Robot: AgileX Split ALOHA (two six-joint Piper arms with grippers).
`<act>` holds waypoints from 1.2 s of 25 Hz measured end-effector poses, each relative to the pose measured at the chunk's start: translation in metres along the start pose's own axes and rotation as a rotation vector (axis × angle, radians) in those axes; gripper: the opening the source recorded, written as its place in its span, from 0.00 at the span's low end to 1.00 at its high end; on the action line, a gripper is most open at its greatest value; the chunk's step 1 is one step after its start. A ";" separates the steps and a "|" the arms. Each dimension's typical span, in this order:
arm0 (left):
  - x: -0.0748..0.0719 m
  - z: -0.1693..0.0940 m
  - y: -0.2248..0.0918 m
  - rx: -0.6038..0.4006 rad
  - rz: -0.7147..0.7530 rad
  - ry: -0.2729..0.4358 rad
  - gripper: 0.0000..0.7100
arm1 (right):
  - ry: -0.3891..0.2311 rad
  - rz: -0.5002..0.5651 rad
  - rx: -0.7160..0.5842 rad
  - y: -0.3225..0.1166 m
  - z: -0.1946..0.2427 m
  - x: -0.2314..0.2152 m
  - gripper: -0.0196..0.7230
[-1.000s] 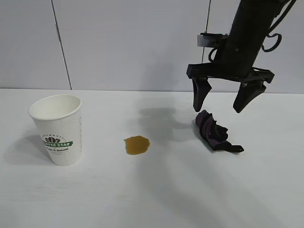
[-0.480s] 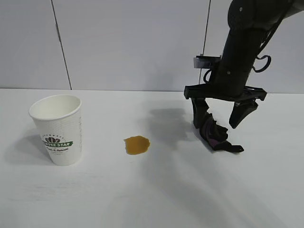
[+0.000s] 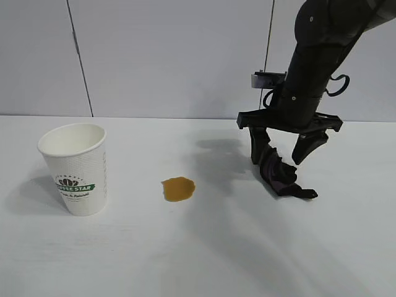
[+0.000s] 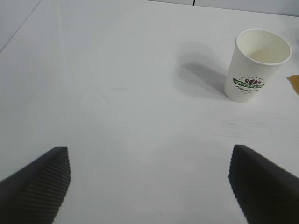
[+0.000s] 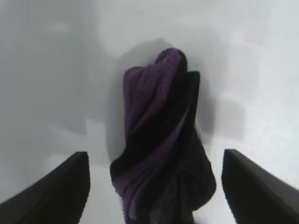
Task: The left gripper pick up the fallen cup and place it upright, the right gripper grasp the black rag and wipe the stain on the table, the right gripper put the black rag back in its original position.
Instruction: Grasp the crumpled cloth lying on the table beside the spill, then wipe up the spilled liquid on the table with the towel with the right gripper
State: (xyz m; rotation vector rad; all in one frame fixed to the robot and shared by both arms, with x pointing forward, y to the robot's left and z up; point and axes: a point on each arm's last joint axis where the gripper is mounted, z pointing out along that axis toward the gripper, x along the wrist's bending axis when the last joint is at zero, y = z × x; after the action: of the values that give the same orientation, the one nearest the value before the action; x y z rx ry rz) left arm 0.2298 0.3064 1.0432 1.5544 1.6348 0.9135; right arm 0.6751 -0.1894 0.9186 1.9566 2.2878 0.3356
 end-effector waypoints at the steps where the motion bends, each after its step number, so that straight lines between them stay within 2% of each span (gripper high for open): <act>1: 0.000 0.000 0.000 0.000 0.000 0.000 0.94 | 0.000 0.000 0.002 0.000 0.001 0.000 0.69; 7: 0.000 0.000 0.000 0.000 0.000 0.000 0.94 | -0.003 0.001 0.029 -0.003 0.013 -0.001 0.65; 9: 0.000 0.000 0.000 0.000 0.000 0.000 0.94 | -0.004 0.005 0.032 -0.003 0.014 -0.001 0.52; 12: 0.000 0.000 0.000 0.000 0.000 0.000 0.94 | -0.003 0.005 0.032 -0.001 0.011 -0.001 0.22; 13: 0.000 0.000 0.000 0.000 0.000 0.000 0.94 | -0.003 0.005 0.035 0.001 0.009 0.000 0.16; 19: 0.000 0.000 0.000 0.000 0.000 0.000 0.94 | 0.003 -0.001 0.007 0.023 -0.025 0.003 0.15; 23: 0.000 0.000 0.000 0.000 0.000 0.000 0.94 | 0.028 -0.009 0.012 0.030 -0.042 0.013 0.15; 27: 0.000 0.000 0.000 0.000 0.000 0.000 0.94 | 0.083 -0.043 0.033 0.025 -0.044 0.044 0.15; 30: 0.000 0.000 0.000 0.000 0.000 0.000 0.94 | 0.117 -0.109 0.039 0.017 -0.044 0.081 0.15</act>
State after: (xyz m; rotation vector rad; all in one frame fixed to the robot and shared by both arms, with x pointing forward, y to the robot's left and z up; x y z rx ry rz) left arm 0.2298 0.3064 1.0432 1.5544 1.6348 0.9135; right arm 0.6687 -0.1108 0.9701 1.8671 2.4802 0.4080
